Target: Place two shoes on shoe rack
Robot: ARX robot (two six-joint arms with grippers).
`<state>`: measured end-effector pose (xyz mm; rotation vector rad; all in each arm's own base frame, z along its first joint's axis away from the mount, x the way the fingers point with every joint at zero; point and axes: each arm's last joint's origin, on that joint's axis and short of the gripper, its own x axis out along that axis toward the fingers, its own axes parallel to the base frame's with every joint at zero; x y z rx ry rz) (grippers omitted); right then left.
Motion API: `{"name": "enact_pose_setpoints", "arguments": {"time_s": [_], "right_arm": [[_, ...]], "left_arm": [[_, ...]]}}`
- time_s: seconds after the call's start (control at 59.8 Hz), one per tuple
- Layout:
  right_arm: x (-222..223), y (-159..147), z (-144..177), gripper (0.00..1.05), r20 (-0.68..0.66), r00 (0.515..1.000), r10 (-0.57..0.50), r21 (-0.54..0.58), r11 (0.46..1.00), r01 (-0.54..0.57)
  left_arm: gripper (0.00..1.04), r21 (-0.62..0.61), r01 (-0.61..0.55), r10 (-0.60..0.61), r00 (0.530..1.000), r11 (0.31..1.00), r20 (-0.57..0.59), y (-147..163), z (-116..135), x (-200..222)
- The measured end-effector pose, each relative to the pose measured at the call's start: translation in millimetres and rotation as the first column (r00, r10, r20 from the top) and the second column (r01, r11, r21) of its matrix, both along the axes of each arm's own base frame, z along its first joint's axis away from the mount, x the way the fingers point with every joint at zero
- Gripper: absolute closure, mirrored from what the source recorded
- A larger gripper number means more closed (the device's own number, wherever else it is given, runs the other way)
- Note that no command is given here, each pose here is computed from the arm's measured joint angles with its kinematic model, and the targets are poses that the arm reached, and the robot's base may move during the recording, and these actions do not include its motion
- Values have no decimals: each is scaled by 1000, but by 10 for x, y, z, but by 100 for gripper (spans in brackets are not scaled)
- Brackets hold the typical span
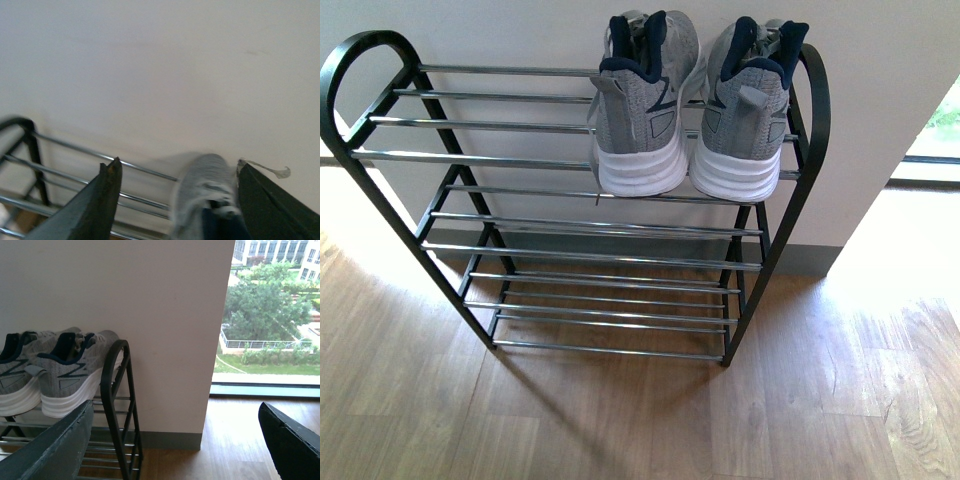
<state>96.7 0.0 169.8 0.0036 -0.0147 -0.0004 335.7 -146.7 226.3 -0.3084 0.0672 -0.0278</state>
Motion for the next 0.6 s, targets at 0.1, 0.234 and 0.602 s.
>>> {"name": "enact_pose_setpoints", "arguments": {"time_s": [0.1, 0.234, 0.602], "right_arm": [[0, 0, 0, 9, 0, 1000, 1, 0, 1000, -1], [0, 0, 0, 9, 0, 1000, 1, 0, 1000, -1], [0, 0, 0, 9, 0, 1000, 1, 0, 1000, -1]], "left_arm": [[64, 193, -37, 21, 996, 981, 83, 427, -97, -364], [94, 274, -25, 7, 998, 961, 66, 769, -270, -753], [104, 291, -28, 9, 998, 956, 65, 1155, -436, -1302]]}}
